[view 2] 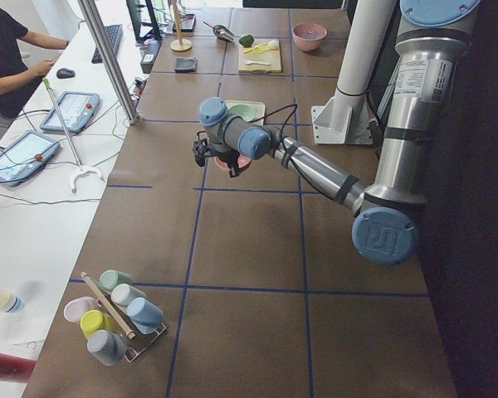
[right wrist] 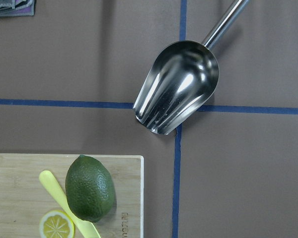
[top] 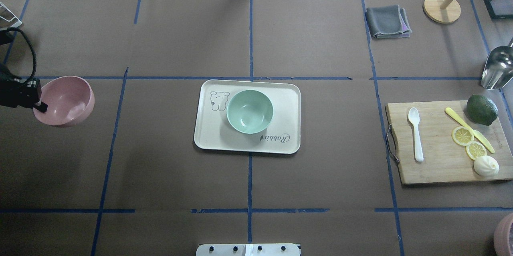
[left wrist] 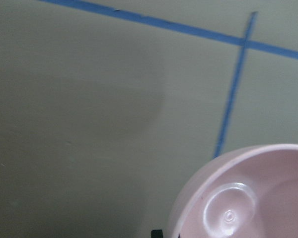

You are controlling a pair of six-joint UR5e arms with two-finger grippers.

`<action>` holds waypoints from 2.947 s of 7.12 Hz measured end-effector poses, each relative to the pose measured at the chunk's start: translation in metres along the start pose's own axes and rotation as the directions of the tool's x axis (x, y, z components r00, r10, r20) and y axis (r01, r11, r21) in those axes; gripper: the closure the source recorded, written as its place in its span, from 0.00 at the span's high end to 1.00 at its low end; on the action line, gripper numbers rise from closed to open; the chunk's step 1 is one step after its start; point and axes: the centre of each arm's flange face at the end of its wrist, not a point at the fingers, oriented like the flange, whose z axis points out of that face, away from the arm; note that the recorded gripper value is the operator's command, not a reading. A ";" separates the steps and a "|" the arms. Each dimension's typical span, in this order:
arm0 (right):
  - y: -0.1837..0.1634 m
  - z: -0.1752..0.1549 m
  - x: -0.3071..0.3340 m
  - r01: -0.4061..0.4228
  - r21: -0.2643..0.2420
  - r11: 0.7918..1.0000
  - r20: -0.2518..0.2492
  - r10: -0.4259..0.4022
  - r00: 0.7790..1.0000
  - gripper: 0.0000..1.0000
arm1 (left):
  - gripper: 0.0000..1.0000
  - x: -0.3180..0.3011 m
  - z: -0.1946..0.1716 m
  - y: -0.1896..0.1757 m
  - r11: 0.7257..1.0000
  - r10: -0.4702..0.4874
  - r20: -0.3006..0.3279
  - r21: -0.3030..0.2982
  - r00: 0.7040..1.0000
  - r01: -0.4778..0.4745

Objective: Stack pink bowl on green and place spoon
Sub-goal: 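Lift the pink bowl with the left gripper and carry it over the green bowl, then lower the pink bowl into the green bowl and open the left gripper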

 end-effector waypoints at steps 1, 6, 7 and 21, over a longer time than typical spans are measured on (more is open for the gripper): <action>0.001 0.000 0.000 -0.001 0.000 1.000 0.001 0.001 1.000 1.00 | 0.00 0.056 -0.002 0.007 1.000 -0.022 0.026 -0.002 0.999 0.022; -0.001 -0.005 -0.006 -0.104 0.011 0.995 0.007 0.104 0.995 1.00 | 0.00 0.250 0.102 0.050 0.992 -0.128 -0.079 0.009 0.989 0.129; -0.001 -0.008 -0.010 -0.100 0.017 0.995 0.008 0.100 0.995 1.00 | 0.00 0.277 0.119 0.051 0.990 -0.135 -0.105 0.019 0.985 0.137; -0.002 -0.017 -0.142 -0.200 0.015 0.980 0.042 0.199 0.979 1.00 | 1.00 0.321 0.184 0.056 0.992 -0.118 -0.110 0.034 0.987 0.122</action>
